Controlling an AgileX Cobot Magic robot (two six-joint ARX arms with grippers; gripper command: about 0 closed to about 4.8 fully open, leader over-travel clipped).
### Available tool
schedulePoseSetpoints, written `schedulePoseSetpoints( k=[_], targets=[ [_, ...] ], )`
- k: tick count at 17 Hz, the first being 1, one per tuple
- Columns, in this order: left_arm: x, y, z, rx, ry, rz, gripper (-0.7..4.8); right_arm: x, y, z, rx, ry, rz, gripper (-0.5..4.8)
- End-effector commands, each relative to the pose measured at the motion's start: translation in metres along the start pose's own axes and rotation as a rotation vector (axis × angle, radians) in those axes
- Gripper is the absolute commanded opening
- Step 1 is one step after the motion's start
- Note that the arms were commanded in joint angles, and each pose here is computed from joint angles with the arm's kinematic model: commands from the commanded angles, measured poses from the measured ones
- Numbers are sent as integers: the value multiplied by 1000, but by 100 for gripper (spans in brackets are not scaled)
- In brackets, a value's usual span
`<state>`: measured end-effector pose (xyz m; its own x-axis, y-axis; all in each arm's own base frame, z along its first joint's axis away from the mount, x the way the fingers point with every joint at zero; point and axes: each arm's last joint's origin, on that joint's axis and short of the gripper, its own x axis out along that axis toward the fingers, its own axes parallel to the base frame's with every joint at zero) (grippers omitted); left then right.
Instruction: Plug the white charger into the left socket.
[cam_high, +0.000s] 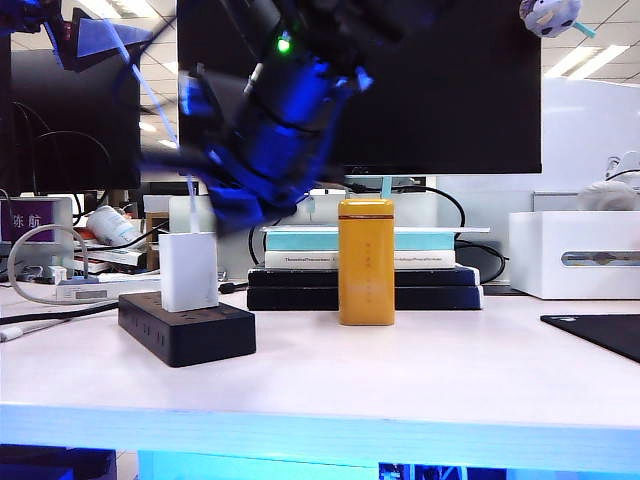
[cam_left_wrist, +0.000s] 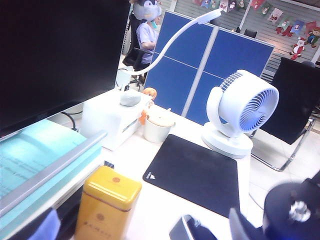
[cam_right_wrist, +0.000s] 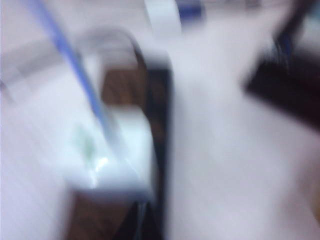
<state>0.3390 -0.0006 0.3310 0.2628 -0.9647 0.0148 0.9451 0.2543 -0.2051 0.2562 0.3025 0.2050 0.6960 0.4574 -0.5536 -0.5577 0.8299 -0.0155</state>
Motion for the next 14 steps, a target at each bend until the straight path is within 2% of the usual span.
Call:
schedulePoseSetpoints(
  k=[1,4,9,10,12,14],
  targets=[
    [0,-3,4,13,2,-24,479,-18,-6,20,5,-114,-78,-1],
    [0,-3,5,-12,5,-32,479,-37,-8,38,-3,-210,-70,-1],
    [-1,-5,7,4,13,-75,479,-79,-17,64,-29,-339,-94,-1],
    [-1,-6,8,-13,14,-75,479,-85,-19,67,-34,-354,-96,-1],
    [-1,-6,7,-103,21,-83,479,-101,-22,75,-44,-397,-97,-1],
    [-1,-7,7,-104,39,-123,479,-110,-24,79,-46,-422,-100,-1]
  ],
)
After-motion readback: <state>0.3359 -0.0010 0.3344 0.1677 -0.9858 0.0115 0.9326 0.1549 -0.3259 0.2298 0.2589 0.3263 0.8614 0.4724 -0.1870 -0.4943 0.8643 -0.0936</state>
